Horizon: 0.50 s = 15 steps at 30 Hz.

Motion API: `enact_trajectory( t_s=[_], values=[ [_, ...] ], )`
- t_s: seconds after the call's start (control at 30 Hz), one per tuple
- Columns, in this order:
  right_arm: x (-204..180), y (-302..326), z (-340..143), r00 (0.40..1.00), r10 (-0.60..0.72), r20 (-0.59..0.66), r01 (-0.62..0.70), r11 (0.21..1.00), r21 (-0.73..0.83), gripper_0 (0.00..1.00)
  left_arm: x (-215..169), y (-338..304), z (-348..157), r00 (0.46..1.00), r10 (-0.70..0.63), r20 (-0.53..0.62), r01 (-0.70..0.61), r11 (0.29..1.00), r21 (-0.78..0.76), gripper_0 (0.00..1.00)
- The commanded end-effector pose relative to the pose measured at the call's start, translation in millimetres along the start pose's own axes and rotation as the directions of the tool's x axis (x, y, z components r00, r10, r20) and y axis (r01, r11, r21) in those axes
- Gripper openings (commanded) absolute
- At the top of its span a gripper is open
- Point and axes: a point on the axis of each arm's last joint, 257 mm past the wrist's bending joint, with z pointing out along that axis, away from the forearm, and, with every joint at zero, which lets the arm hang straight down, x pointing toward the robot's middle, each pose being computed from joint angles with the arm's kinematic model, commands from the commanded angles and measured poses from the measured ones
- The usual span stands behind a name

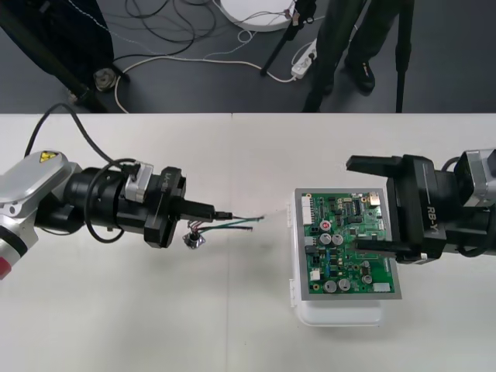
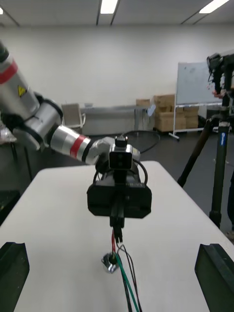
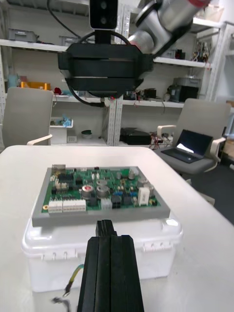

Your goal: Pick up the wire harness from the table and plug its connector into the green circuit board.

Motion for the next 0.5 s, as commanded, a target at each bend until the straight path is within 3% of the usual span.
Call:
enact_trajectory(
  t_s=[0.03, 0.5],
  values=[
    [33.0, 6.2, -38.7, 0.987, 0.006, -0.158, -0.013, 0.999, -0.041, 1.0, 13.3, -23.6, 16.0, 0.997, -0.041, 0.059, 0.038, 0.998, 0.048, 0.0],
    [108.2, 25.7, -142.4, 0.875, -0.077, -0.478, -0.019, 0.981, -0.192, 1.0, 56.1, -34.5, 34.7, 0.996, -0.084, -0.01, 0.084, 0.995, 0.05, 0.0]
  ],
)
